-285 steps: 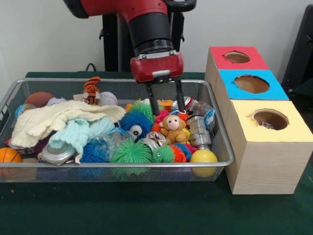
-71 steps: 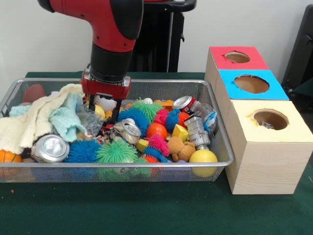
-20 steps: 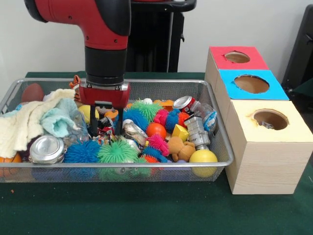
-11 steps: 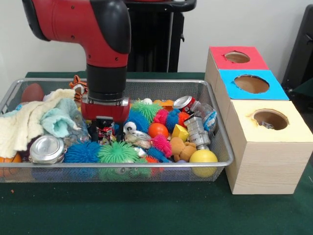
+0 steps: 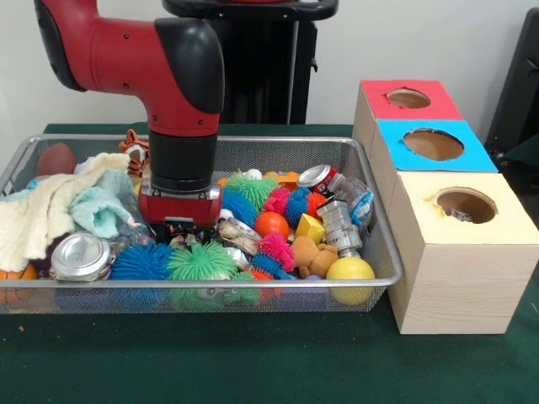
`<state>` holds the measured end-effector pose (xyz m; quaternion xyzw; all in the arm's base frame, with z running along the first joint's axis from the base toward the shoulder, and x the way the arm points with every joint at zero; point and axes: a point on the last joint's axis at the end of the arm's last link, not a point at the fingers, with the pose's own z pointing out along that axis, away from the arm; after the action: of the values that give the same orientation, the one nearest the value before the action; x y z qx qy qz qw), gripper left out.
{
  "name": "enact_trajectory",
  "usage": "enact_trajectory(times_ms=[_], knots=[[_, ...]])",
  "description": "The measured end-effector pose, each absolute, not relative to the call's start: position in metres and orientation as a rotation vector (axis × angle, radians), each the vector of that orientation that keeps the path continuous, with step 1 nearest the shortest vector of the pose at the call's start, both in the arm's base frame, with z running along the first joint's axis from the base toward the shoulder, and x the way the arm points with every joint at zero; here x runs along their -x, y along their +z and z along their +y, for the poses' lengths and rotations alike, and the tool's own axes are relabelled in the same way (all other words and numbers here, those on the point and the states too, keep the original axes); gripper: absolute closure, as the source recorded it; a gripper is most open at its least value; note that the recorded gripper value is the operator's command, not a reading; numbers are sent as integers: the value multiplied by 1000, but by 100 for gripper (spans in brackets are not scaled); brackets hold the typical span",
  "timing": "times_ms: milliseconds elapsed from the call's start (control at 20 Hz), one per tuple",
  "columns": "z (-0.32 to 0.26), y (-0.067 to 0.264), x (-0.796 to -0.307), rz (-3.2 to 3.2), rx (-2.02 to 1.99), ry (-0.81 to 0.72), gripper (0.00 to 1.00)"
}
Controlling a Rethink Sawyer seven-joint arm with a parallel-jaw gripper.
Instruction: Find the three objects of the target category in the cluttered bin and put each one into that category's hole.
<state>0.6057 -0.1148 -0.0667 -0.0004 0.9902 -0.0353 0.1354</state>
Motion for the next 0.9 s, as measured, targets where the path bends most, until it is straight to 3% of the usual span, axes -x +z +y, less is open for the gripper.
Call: enact_trajectory(times_ms=[350,400,900], knots=[[-111,-65,-608,2881,56,-161,0],[-111,-64,-608,2883,63,-168,100],[-116,-62,-607,2912,88,-220,100]])
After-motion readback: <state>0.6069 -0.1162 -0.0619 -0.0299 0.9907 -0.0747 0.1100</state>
